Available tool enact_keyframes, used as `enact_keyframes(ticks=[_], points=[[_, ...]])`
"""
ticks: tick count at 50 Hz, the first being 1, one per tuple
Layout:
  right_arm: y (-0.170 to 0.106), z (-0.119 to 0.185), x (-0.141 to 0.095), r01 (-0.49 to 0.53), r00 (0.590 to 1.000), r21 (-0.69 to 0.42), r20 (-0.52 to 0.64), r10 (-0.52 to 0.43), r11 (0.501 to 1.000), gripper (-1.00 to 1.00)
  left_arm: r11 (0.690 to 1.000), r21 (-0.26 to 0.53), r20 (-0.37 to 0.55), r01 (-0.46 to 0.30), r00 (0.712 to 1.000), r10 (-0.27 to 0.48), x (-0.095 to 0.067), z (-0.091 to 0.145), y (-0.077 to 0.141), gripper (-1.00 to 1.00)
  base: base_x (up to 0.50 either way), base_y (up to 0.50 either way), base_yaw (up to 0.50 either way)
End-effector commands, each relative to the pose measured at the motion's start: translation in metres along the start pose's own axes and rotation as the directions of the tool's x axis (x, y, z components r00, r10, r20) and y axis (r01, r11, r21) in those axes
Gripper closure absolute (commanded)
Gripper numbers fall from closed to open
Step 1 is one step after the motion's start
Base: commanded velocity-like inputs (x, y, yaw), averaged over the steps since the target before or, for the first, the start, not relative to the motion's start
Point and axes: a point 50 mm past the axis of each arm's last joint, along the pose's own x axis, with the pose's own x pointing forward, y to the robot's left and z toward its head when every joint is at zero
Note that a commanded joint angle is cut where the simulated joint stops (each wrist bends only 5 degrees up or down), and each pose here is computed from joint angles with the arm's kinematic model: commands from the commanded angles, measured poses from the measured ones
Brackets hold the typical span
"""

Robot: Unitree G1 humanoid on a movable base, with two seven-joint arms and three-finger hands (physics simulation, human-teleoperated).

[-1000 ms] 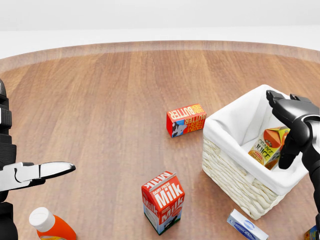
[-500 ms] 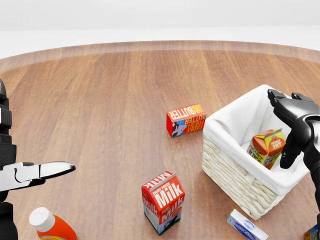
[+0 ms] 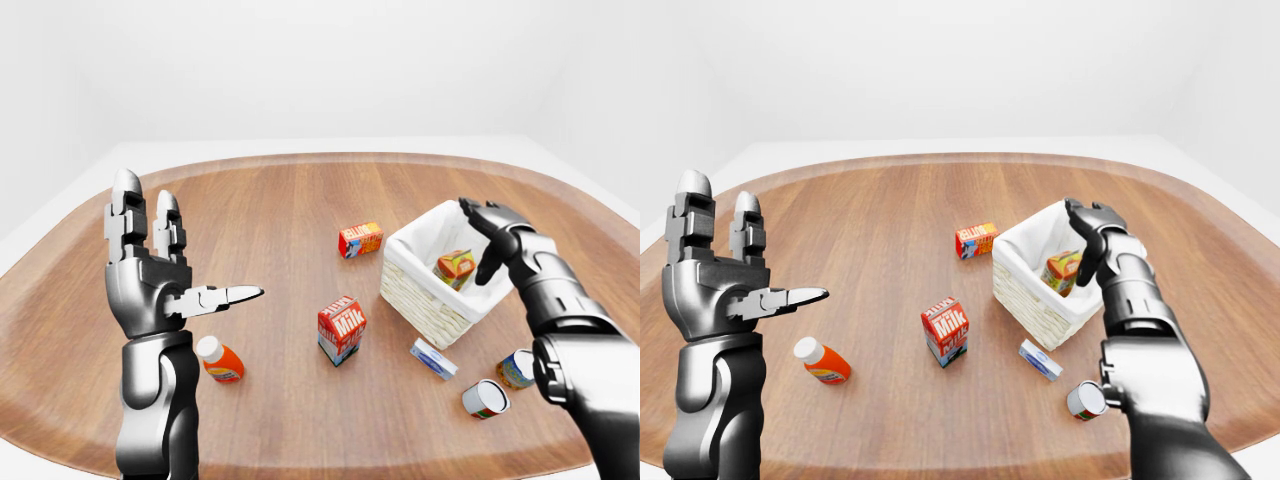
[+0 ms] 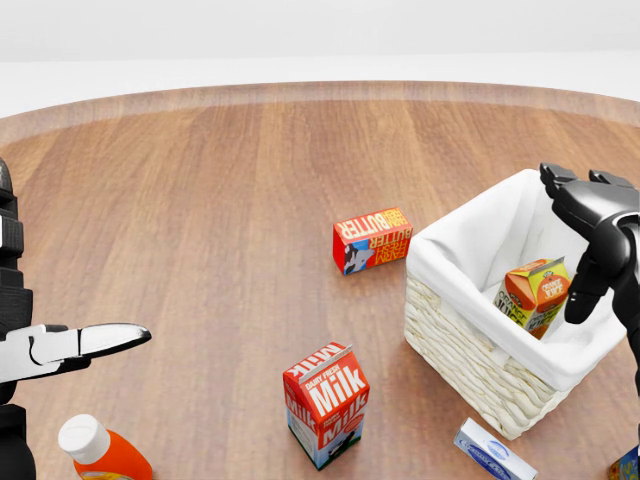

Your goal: Pick up the orange juice, and put it in the basket.

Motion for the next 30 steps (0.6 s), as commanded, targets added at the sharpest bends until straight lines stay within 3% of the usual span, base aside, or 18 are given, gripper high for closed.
enact_keyframes(ticks=[1,30], points=[[-0.010,0.000,-0.001,0.011,1.000,-0.001,-0.001,-0.011,1.000,-1.00,1.000,0.000,0.000,0.000,1.000,0.000,0.000,0.000,0.000,-1.00,0.00,0.00,0.00],[-0.041,-0.004,-0.006,0.056,0.998,0.010,-0.016,-0.056,0.998,-1.00,1.000,0.000,0.000,0.000,1.000,0.000,0.000,0.000,0.000,-1.00,0.00,0.00,0.00]])
